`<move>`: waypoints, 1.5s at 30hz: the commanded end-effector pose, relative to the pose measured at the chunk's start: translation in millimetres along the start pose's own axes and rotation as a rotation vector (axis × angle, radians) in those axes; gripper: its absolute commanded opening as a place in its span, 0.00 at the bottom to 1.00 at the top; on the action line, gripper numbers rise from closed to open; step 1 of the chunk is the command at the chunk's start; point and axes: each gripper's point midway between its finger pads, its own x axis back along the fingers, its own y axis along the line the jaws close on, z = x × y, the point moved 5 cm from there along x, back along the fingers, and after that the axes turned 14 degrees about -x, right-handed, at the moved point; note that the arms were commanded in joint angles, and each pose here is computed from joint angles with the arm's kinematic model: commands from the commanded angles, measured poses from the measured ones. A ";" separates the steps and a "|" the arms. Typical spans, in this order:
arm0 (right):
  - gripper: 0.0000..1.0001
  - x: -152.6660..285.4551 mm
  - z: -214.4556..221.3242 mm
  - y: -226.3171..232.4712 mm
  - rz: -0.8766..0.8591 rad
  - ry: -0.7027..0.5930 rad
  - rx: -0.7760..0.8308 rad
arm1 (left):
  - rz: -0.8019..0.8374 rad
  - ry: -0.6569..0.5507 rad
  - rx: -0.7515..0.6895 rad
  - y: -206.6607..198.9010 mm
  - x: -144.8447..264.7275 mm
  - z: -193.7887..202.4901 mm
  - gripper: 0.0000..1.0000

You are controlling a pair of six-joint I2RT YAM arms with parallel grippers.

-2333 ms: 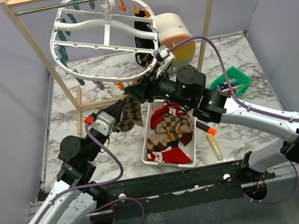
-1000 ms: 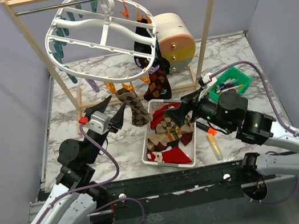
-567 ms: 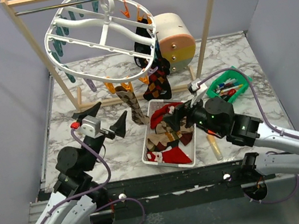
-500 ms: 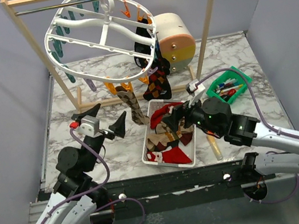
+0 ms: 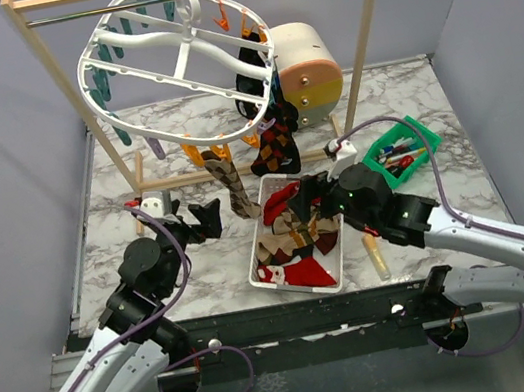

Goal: Clip the socks to the hanger
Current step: Pick up the sock from the bin.

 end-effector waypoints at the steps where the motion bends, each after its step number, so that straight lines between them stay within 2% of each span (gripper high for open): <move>1: 1.00 -2.9 3.9 -26.4 0.075 0.050 -0.166 | -0.034 0.019 0.080 -0.1 -1.5 -5.9 0.99; 5: 1.00 1.6 0.1 -41.8 0.115 0.019 -0.218 | -0.042 0.019 0.134 -2.3 -3.9 -3.0 0.99; 8: 0.99 4.1 6.9 -47.7 0.133 0.046 -0.207 | -0.026 0.027 0.147 -4.9 -3.9 0.8 0.99; 13: 0.83 8.6 16.4 -43.2 0.031 0.103 -0.107 | 0.036 0.030 0.120 -11.1 -1.7 -1.2 0.99; 16: 0.77 1.9 25.4 -38.1 0.003 0.195 -0.054 | 0.069 0.024 0.107 -14.9 -1.7 -0.7 0.99; 19: 0.72 -16.0 46.7 -33.9 0.024 0.294 0.005 | 0.081 0.029 0.097 -16.7 -3.8 0.6 0.99; 22: 0.71 -28.9 67.2 -18.8 -0.004 0.312 0.091 | 0.085 0.039 0.092 -17.5 -4.4 1.4 0.99; 24: 0.72 -38.8 73.3 -19.4 0.037 0.285 0.103 | 0.088 0.038 0.092 -17.6 -3.5 1.0 0.99; 29: 0.72 -60.1 56.1 -31.9 0.085 0.151 -0.114 | 0.071 0.018 0.100 -14.0 0.0 -1.5 0.99; 33: 0.71 -67.1 40.7 -21.1 0.070 0.079 -0.191 | 0.029 0.001 0.105 -7.2 3.2 -3.8 0.99; 37: 0.70 -71.3 43.1 0.3 -0.074 0.125 -0.046 | -0.028 -0.013 0.108 1.3 5.7 -5.7 0.99; 39: 0.70 -68.5 49.8 5.7 -0.077 0.154 0.043 | -0.059 -0.010 0.111 5.6 6.5 -4.5 0.99; 41: 0.69 -61.3 58.4 5.3 -0.100 0.197 0.080 | -0.079 -0.002 0.116 8.1 7.5 -3.8 0.99; 45: 0.66 -41.4 77.9 14.6 -0.254 0.292 0.109 | -0.055 -0.012 0.117 5.6 8.7 -5.3 0.99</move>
